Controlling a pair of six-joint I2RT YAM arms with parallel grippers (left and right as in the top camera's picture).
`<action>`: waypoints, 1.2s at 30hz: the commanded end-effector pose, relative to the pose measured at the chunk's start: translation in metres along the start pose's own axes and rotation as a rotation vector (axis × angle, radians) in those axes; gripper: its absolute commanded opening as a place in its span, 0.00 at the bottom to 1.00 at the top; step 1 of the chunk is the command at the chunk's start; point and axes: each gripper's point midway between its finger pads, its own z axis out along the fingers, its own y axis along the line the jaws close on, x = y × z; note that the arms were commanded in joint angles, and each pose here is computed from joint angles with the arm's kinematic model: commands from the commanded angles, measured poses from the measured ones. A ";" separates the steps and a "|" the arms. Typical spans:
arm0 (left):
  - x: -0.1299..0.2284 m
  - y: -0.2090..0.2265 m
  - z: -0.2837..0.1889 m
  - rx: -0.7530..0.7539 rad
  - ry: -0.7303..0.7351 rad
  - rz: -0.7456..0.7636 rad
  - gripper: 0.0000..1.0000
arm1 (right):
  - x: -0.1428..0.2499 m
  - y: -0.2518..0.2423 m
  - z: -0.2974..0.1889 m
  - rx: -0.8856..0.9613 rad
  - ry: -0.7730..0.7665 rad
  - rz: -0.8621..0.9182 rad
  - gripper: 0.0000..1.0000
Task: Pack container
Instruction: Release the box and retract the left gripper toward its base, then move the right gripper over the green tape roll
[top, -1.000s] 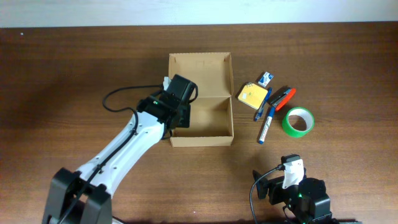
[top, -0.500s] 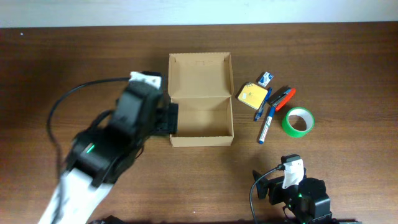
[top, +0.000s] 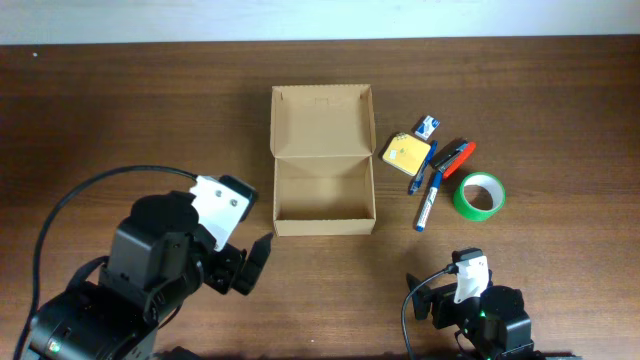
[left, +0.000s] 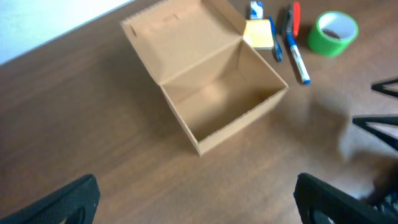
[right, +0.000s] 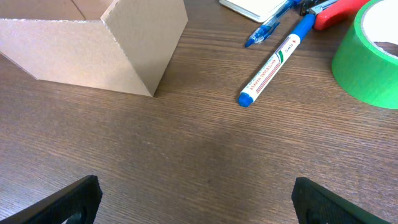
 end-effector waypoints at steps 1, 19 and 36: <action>-0.001 -0.007 -0.003 0.042 -0.005 0.040 1.00 | 0.002 -0.001 0.001 -0.001 -0.002 0.010 0.99; -0.001 -0.007 -0.003 0.042 -0.004 0.040 1.00 | 0.002 -0.001 0.001 0.002 -0.002 0.010 0.99; -0.001 -0.007 -0.003 0.042 -0.004 0.040 1.00 | -0.019 0.016 0.000 -0.094 -0.074 0.139 0.99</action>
